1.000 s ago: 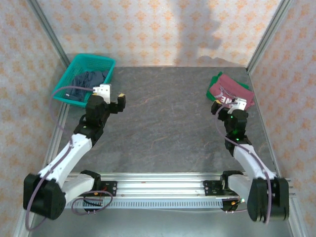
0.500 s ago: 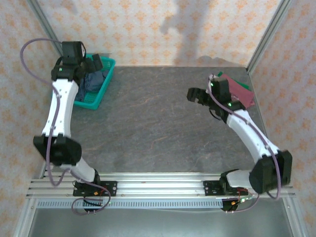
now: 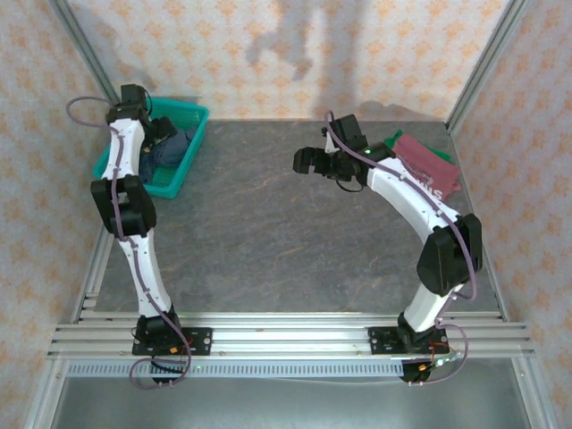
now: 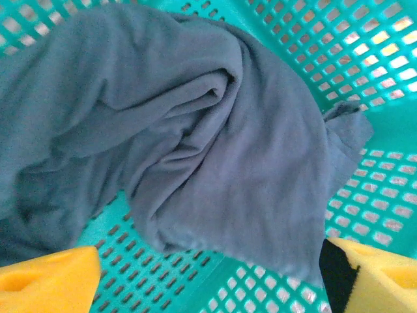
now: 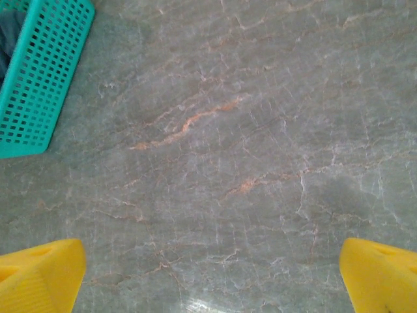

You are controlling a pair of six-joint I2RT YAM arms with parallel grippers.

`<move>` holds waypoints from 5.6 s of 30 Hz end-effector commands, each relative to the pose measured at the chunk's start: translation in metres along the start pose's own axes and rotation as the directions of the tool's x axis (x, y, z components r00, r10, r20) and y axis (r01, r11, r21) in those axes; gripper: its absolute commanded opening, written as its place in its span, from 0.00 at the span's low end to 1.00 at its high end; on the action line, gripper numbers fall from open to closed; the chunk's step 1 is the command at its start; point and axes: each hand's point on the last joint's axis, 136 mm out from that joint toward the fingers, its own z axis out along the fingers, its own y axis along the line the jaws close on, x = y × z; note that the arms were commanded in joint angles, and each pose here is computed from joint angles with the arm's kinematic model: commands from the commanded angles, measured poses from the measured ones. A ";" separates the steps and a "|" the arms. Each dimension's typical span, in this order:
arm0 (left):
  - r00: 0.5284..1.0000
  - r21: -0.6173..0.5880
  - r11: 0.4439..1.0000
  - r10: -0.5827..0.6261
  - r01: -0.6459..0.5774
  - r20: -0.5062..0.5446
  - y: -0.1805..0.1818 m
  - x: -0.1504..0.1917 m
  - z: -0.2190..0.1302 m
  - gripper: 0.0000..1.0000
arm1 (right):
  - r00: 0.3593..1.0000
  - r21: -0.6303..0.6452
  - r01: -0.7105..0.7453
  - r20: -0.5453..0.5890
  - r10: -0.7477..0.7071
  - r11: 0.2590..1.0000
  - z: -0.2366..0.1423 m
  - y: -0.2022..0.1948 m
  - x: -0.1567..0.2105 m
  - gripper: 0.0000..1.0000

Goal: Fold and stack the t-shirts

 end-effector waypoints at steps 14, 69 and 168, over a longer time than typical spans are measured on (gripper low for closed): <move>0.972 -0.072 0.970 -0.234 0.231 -0.035 0.011 0.014 0.081 0.73 | 0.994 0.009 -0.099 -0.034 0.099 0.995 0.003 0.001 0.005 1.00; 0.982 0.589 0.788 0.176 -0.180 0.064 -0.268 0.265 -0.204 1.00 | 0.974 0.146 -0.203 0.133 0.184 0.968 -0.086 -0.107 0.088 0.99; 0.862 0.586 0.729 0.012 -0.355 0.507 -0.178 0.052 -0.416 0.00 | 0.737 -0.164 -0.326 0.572 0.359 0.931 -0.279 -0.074 -0.124 0.00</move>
